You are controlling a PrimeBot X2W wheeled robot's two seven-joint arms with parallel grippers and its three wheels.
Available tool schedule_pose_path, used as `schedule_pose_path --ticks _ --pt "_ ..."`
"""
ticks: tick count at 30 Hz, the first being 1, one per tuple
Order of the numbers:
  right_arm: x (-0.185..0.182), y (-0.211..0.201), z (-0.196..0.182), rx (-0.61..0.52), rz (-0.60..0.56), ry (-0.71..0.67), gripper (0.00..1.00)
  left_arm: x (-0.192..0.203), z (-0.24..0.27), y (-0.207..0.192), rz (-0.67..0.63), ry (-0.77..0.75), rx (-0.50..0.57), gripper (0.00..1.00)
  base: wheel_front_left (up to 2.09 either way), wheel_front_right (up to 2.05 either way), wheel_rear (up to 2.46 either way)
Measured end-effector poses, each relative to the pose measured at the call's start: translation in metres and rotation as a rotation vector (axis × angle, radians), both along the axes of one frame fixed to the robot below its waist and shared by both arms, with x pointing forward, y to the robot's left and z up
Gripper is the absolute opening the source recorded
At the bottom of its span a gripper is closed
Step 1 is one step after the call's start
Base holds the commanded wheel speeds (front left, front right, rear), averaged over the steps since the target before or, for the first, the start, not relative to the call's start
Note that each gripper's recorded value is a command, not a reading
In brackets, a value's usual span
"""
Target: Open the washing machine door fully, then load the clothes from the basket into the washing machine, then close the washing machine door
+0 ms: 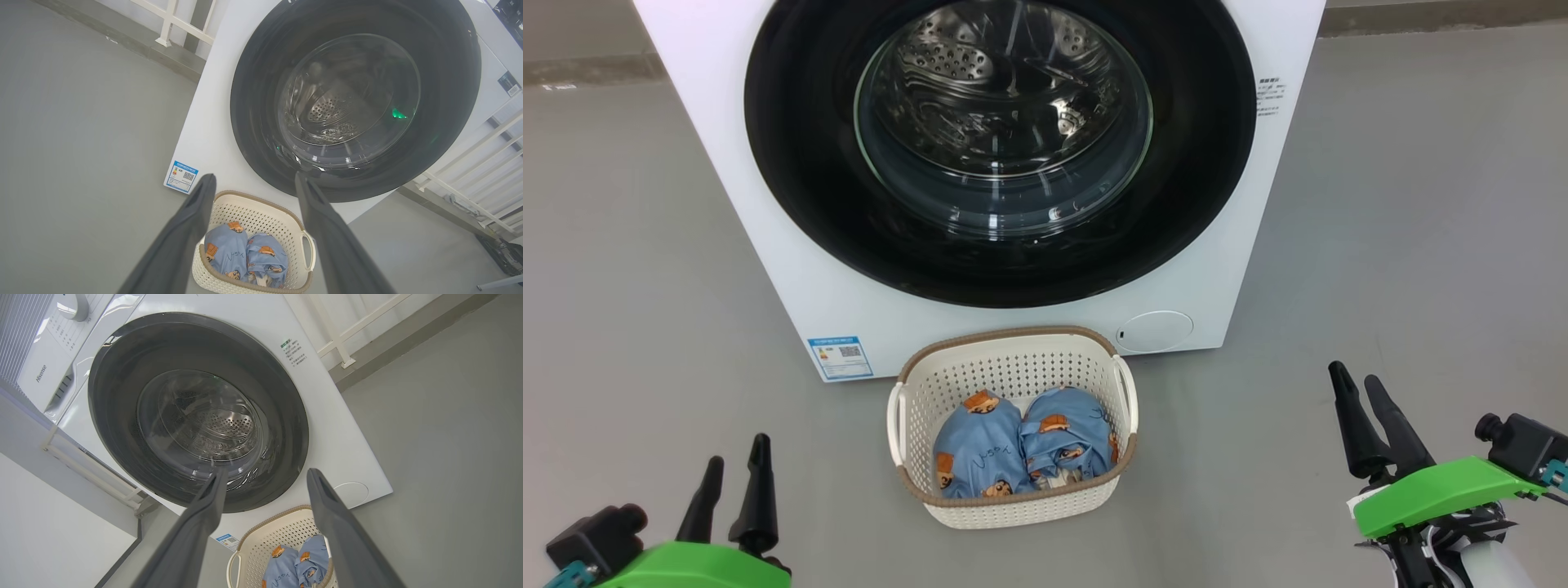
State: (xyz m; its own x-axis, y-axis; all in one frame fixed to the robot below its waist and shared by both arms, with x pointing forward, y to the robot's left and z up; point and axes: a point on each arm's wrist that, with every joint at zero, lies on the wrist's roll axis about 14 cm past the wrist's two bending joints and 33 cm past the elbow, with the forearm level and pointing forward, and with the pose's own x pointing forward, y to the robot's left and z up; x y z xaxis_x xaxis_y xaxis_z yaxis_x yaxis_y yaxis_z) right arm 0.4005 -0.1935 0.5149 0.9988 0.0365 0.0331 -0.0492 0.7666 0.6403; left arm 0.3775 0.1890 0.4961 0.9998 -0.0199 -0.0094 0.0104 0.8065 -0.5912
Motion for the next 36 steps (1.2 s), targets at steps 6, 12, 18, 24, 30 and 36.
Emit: schedule_pose_path --ticks 6,12,18,24,30,36 --pt "0.001 0.000 0.003 -0.070 0.003 -0.016 1.00 0.000 0.003 -0.001 -0.009 -0.017 0.080 1.00 0.00 0.00 0.00" --pt "0.003 0.004 0.006 -0.143 0.018 -0.034 1.00 -0.001 0.006 0.000 -0.021 -0.036 0.182 1.00 0.00 0.00 0.00" --pt "0.006 0.006 0.007 -0.213 0.029 -0.042 1.00 -0.002 0.008 0.001 -0.022 -0.051 0.261 1.00 0.00 0.00 0.00" --pt "0.012 0.008 0.014 -0.293 0.041 -0.069 1.00 -0.002 0.010 0.001 -0.030 -0.069 0.347 1.00 0.00 0.00 0.00" --pt "0.011 0.008 0.010 -0.373 0.050 -0.062 1.00 -0.002 0.012 0.001 -0.042 -0.087 0.453 1.00 0.00 0.00 0.00" --pt "0.014 0.011 0.014 -0.441 0.059 -0.077 1.00 -0.003 0.014 0.000 -0.048 -0.104 0.538 1.00 0.00 0.00 0.00"
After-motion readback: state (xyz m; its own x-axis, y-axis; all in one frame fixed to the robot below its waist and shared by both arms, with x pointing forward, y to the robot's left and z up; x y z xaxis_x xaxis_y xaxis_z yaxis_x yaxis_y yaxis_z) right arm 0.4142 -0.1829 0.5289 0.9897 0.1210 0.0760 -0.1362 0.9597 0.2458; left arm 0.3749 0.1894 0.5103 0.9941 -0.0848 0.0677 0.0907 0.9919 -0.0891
